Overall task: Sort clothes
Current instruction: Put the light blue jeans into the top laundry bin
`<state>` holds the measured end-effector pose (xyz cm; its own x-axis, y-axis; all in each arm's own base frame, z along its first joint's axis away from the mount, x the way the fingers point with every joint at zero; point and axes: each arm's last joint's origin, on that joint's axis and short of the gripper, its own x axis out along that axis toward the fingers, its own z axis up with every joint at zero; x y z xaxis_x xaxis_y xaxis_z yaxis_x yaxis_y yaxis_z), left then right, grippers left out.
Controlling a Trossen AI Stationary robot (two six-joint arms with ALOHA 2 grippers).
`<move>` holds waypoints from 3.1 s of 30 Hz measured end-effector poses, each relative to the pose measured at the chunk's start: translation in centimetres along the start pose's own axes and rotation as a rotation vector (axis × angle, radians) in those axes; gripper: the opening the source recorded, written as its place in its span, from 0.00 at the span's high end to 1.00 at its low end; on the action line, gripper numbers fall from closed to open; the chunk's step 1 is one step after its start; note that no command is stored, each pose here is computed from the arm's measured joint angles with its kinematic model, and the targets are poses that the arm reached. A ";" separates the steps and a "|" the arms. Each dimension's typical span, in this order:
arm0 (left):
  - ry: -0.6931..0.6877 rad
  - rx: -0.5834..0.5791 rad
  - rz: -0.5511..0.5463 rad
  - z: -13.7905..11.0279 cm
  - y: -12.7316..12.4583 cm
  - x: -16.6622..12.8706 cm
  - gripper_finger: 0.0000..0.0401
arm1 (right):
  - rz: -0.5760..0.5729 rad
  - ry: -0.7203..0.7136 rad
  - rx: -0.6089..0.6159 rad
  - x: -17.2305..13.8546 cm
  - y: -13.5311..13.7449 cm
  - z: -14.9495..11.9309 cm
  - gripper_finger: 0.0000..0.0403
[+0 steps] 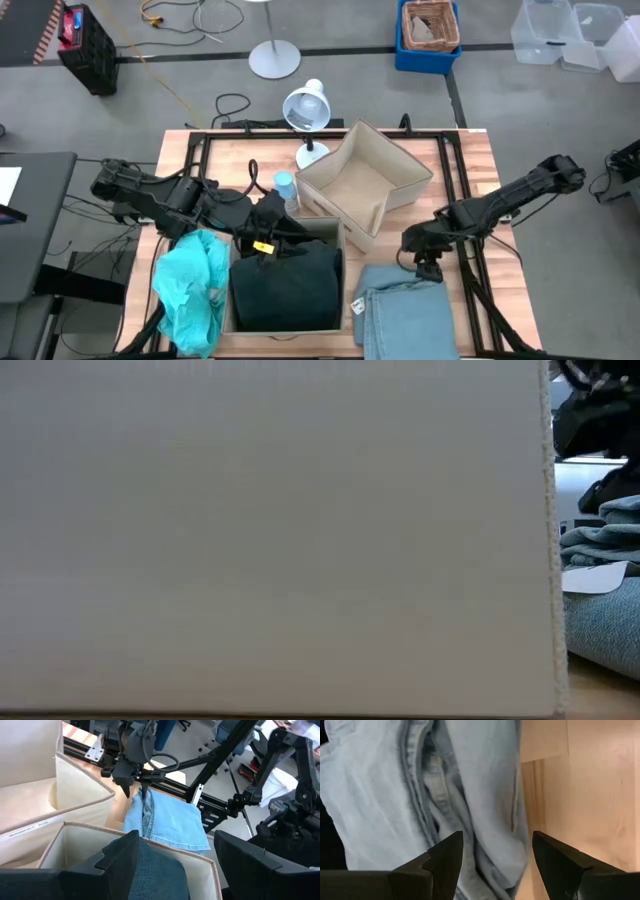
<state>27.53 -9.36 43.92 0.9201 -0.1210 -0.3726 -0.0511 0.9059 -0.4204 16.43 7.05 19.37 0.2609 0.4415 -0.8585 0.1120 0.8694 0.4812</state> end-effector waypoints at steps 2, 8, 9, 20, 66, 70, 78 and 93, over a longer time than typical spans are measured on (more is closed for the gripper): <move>-0.007 -0.006 0.011 0.0 0.0 0.0 0.37 | 0.031 0.004 -0.010 0.1 -0.4 0.1 0.36; -0.017 -0.022 0.027 0.1 0.1 0.0 0.37 | 0.123 -0.013 -0.022 0.9 -0.9 0.3 0.36; -0.018 -0.026 0.028 0.1 0.1 0.0 0.37 | 0.127 -0.016 -0.023 1.0 -1.0 0.3 0.36; -0.018 -0.030 0.031 0.1 0.1 0.0 0.37 | 0.186 0.048 -0.040 3.5 0.4 0.5 0.36; -0.014 0.032 0.035 0.1 0.2 0.0 0.37 | 0.094 0.060 -0.055 3.8 4.0 -1.1 0.37; -0.014 0.032 0.035 0.1 0.2 0.0 0.37 | 0.070 0.086 -0.068 5.3 3.9 -0.8 0.37; -0.014 0.032 0.035 0.1 0.2 0.0 0.37 | 0.005 0.145 -0.022 7.9 3.3 -0.5 0.38; -0.014 0.030 0.035 0.0 0.2 0.0 0.37 | 0.024 0.141 0.006 8.3 3.4 -0.3 0.94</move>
<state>27.56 -9.17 43.86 0.9231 -0.0832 -0.3754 -0.0724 0.9212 -0.3822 18.63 13.72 13.85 0.1259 0.4891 -0.8631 0.1129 0.8573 0.5022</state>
